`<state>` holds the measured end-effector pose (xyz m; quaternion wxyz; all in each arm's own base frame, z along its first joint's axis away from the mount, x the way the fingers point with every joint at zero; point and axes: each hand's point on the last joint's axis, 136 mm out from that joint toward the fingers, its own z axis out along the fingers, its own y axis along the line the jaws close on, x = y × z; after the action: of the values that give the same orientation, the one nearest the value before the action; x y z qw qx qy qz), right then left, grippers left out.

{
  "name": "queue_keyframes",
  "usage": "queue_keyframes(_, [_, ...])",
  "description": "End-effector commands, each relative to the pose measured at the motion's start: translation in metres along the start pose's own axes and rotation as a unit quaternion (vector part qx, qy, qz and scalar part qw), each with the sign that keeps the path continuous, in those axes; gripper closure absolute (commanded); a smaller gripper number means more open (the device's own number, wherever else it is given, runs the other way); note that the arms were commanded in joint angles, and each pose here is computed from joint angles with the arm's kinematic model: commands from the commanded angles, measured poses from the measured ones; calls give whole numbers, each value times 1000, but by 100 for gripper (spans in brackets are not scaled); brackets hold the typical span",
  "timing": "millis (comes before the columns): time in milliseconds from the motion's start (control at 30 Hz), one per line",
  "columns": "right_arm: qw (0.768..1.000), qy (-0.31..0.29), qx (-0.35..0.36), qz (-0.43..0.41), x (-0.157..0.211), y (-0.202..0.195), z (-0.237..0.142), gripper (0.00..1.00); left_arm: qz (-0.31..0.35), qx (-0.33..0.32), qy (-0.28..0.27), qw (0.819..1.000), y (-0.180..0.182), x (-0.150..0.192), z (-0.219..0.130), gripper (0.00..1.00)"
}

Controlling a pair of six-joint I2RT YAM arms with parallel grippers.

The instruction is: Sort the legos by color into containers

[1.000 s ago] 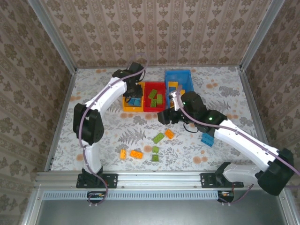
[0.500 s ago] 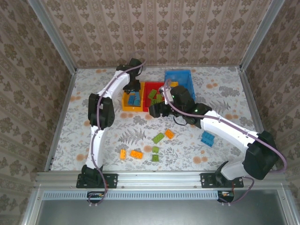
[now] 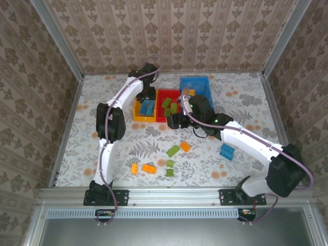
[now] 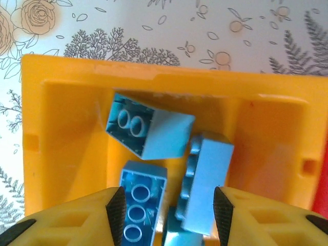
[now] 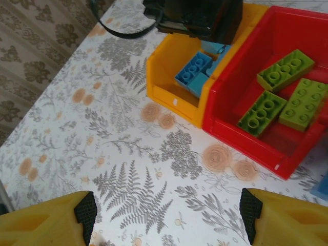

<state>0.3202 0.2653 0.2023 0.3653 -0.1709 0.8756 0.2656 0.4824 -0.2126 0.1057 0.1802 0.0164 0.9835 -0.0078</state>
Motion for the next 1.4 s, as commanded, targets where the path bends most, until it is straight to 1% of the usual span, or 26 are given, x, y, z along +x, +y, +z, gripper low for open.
queue_keyframes(0, [998,40,56,9,33,-25,-12,24,-12,37,-54,998,-16,-5,-69,47])
queue_keyframes(133, [988,112,107,25,84,-50,-13,24,-13,71,-83,994,-24,16,-107,44])
queue_keyframes(200, [979,149,130,40,106,-61,-11,23,-3,98,-96,990,-32,35,-124,43])
queue_keyframes(267, [974,170,133,64,117,-62,-6,23,21,128,-110,985,-44,59,-141,42])
queue_keyframes(367, [973,181,123,76,122,-57,7,23,86,179,-104,975,-66,110,-152,41])
queue_keyframes(433, [972,196,115,66,127,-55,13,22,107,196,-102,969,-70,140,-156,41])
queue_keyframes(533, [961,247,120,39,142,-59,18,22,101,213,-91,968,-62,177,-158,41])
queue_keyframes(567, [955,268,119,32,150,-61,19,23,95,213,-84,969,-57,187,-156,41])
queue_keyframes(633, [951,290,108,22,158,-59,22,23,89,210,-74,971,-49,201,-155,42])
queue_keyframes(833, [937,333,102,-1,174,-63,32,24,79,197,-78,974,-32,213,-160,42])
queue_keyframes(933, [932,348,99,-4,179,-64,40,28,72,194,-78,975,-29,214,-161,43])
queue_keyframes(1033, [928,355,112,-15,181,-71,46,32,70,196,-80,975,-32,214,-163,43])
queue_keyframes(1100, [926,358,116,-19,181,-74,49,37,71,195,-81,975,-34,214,-163,43])
queue_keyframes(1267, [929,352,111,-16,177,-72,56,56,75,197,-82,974,-41,214,-164,43])
queue_keyframes(1367, [935,334,120,-18,167,-73,48,69,79,198,-85,973,-46,212,-166,43])
